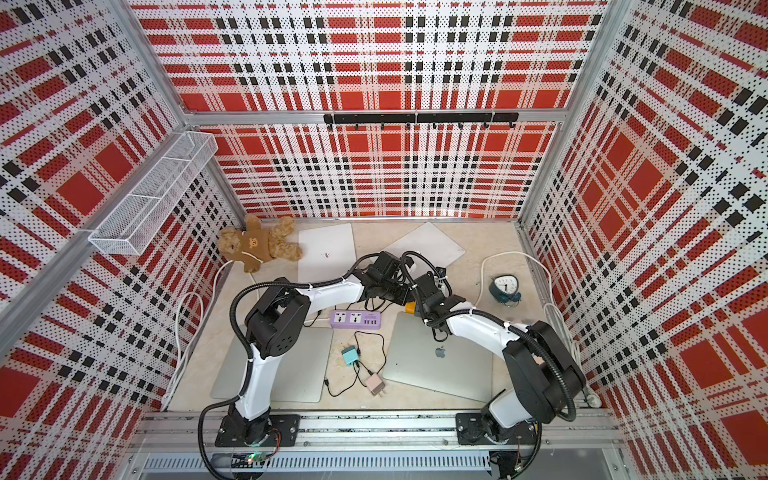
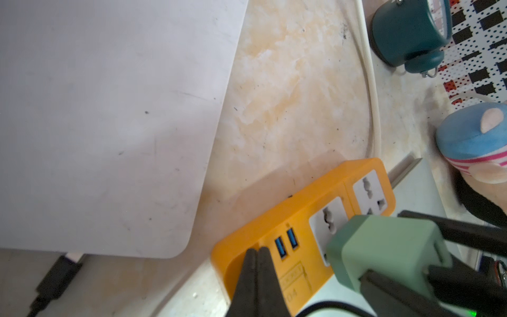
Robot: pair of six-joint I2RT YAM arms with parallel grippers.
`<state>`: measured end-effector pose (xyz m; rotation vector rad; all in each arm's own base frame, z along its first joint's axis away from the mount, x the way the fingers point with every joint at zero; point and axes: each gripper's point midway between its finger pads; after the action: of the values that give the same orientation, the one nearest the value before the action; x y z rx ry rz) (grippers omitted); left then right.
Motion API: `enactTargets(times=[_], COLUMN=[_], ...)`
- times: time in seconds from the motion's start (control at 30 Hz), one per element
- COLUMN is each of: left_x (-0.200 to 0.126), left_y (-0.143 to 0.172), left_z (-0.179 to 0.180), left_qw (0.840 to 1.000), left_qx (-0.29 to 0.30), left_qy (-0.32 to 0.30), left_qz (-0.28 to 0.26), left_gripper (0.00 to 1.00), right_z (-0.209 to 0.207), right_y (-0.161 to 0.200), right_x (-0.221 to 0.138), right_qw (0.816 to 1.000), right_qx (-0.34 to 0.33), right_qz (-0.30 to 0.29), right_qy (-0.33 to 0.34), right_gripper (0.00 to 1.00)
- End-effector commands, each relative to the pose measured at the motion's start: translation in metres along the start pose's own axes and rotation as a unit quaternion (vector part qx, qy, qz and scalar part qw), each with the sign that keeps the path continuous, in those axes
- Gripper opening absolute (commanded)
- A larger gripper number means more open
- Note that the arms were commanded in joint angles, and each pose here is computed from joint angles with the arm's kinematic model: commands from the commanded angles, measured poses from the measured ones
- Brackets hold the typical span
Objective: Unplug the laptop charger
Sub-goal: Remove the plug from the socket.
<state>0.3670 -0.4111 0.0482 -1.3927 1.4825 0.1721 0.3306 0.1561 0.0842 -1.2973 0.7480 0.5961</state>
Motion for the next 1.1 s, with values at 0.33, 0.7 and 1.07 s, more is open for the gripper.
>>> enactTargets(times=[0.33,0.7,1.07], left_x=[0.024,0.01,-0.01], left_y=[0.074,0.036,-0.002], left_z=[0.026,0.007,-0.005], left_qw=[0.993,0.997,0.999], left_qx=[-0.029,-0.026,-0.023], left_qy=[-0.043,-0.013,-0.002], left_qz=[0.106,0.068,0.025], left_gripper=[0.0,0.0,0.0], right_z=[0.029,0.019,0.013], right_y=[-0.028,-0.037,-0.038], right_x=[-0.018,-0.03,-0.034], right_qw=[0.998,0.998,0.998], right_qx=[0.004,-0.002,0.0], right_qz=[-0.044,-0.06,-0.067], right_qy=[-0.037,-0.02,-0.015], right_gripper=[0.31,0.31,0.31])
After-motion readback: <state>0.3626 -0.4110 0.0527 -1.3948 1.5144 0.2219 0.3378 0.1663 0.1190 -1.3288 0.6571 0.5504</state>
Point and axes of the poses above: each gripper's point midway between its finger pads, its own x axis out along the fingers, its own z axis along the line the jaws close on, y = z × x, and after that the axes turned 1 degree about -x, right-handed
